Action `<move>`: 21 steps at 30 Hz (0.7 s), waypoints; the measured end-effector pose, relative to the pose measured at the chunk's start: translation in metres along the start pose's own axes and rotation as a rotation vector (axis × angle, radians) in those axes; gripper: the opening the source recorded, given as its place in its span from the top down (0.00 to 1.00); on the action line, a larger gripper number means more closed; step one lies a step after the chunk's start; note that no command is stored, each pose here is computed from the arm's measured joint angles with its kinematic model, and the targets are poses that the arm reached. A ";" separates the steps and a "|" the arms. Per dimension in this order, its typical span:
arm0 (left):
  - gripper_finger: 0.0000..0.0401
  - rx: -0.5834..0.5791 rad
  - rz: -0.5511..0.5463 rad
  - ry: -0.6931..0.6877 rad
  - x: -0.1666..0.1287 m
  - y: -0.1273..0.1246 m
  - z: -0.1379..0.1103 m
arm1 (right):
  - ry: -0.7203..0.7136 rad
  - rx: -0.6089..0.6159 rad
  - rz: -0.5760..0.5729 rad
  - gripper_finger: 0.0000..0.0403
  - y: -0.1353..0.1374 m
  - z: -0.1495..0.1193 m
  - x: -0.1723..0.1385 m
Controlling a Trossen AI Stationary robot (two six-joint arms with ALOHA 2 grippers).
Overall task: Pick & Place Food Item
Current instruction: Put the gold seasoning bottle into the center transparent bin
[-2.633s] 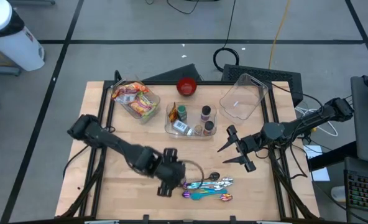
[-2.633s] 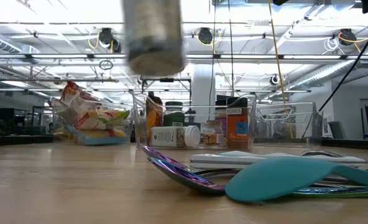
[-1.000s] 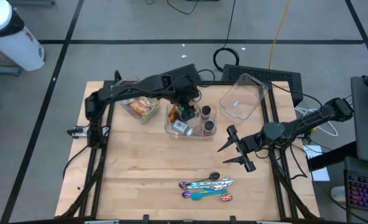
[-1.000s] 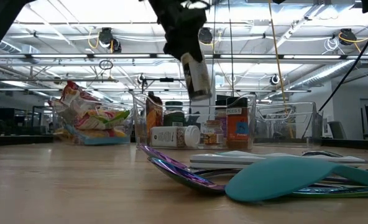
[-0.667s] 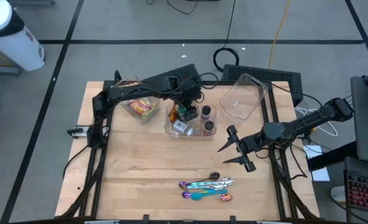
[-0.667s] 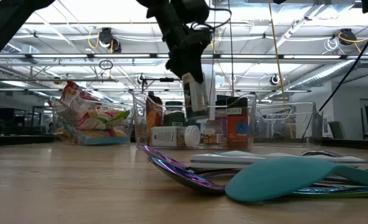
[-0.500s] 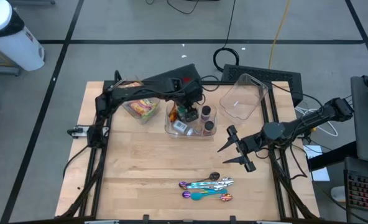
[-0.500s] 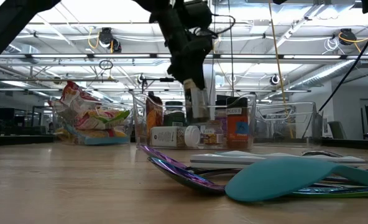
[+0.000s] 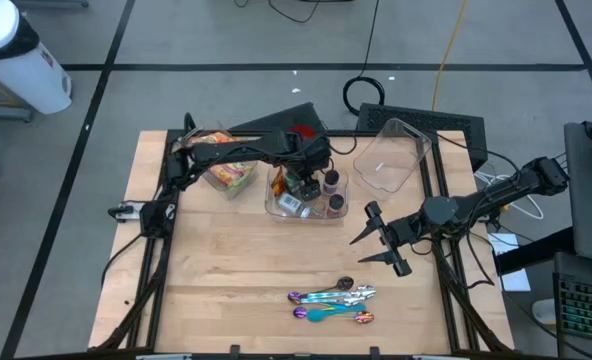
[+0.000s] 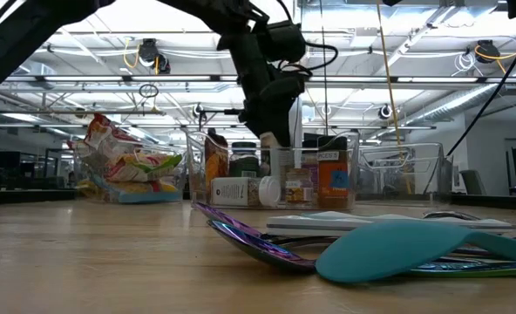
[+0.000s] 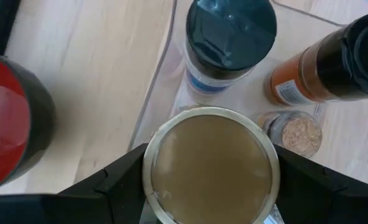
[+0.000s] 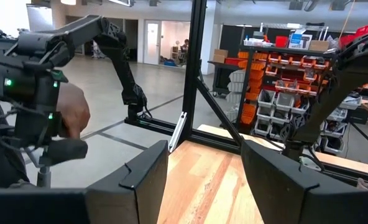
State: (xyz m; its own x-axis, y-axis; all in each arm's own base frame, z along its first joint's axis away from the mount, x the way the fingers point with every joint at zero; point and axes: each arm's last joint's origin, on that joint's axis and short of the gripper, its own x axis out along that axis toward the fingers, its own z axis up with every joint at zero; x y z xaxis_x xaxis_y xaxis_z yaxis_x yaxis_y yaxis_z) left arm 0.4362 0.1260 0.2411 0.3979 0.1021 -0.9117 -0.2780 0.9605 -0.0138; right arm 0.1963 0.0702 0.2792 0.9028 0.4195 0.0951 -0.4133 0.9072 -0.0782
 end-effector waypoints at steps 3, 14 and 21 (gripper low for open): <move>0.30 0.000 -0.012 0.003 0.003 -0.001 0.000 | -0.001 0.000 0.000 0.51 0.000 0.000 0.000; 0.22 0.023 0.007 0.022 0.013 -0.010 -0.001 | -0.002 0.000 0.000 0.51 0.000 0.000 0.000; 0.24 0.059 0.003 0.024 0.008 -0.016 -0.001 | -0.002 0.000 0.000 0.51 0.000 0.000 0.000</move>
State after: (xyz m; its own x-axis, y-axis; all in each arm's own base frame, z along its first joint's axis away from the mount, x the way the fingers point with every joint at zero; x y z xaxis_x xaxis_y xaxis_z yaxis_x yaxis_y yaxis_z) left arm 0.4425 0.1114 0.2339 0.3763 0.0995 -0.9212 -0.2264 0.9739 0.0127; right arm 0.1963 0.0702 0.2794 0.9026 0.4194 0.0969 -0.4132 0.9073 -0.0783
